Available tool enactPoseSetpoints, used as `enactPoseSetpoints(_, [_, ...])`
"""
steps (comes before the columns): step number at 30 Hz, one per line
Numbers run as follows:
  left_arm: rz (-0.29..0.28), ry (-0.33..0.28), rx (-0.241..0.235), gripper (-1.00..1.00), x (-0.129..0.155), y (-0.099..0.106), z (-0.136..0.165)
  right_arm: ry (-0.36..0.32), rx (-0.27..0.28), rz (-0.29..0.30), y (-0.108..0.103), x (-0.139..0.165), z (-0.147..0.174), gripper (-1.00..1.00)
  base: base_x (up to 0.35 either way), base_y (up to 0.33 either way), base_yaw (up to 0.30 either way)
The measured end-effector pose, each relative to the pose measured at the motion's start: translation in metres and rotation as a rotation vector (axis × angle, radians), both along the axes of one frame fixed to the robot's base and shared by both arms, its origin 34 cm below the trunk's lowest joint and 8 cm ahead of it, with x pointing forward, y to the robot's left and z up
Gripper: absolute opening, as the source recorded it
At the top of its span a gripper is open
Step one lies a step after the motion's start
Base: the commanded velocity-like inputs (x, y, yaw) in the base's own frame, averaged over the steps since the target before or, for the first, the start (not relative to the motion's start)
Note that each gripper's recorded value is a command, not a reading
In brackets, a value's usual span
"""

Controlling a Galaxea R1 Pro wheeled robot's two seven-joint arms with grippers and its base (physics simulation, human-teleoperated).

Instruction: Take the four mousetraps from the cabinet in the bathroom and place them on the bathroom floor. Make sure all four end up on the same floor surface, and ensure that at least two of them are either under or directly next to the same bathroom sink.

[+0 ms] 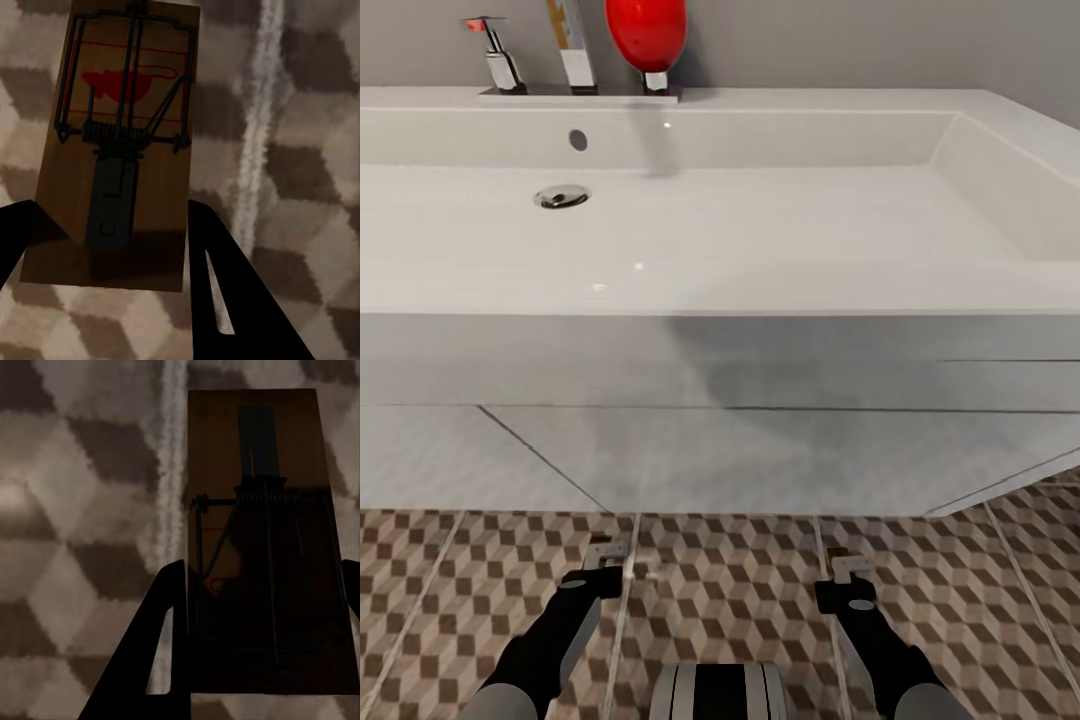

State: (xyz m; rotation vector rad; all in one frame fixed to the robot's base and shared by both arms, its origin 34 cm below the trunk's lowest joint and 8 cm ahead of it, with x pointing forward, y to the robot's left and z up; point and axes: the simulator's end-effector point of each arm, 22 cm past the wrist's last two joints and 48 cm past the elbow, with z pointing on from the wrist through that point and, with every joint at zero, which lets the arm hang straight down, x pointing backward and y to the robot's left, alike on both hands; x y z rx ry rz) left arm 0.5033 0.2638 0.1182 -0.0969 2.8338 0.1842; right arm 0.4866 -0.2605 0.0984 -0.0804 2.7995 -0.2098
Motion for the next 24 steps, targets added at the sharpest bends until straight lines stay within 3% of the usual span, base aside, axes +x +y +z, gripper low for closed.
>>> enactPoseSetpoints(24, [-0.003,-0.004,0.007,-1.00,0.0016,0.0006,0.0010,0.000,0.001,0.001,0.0007,0.0000,0.0000,-1.00,0.048,0.000,0.000])
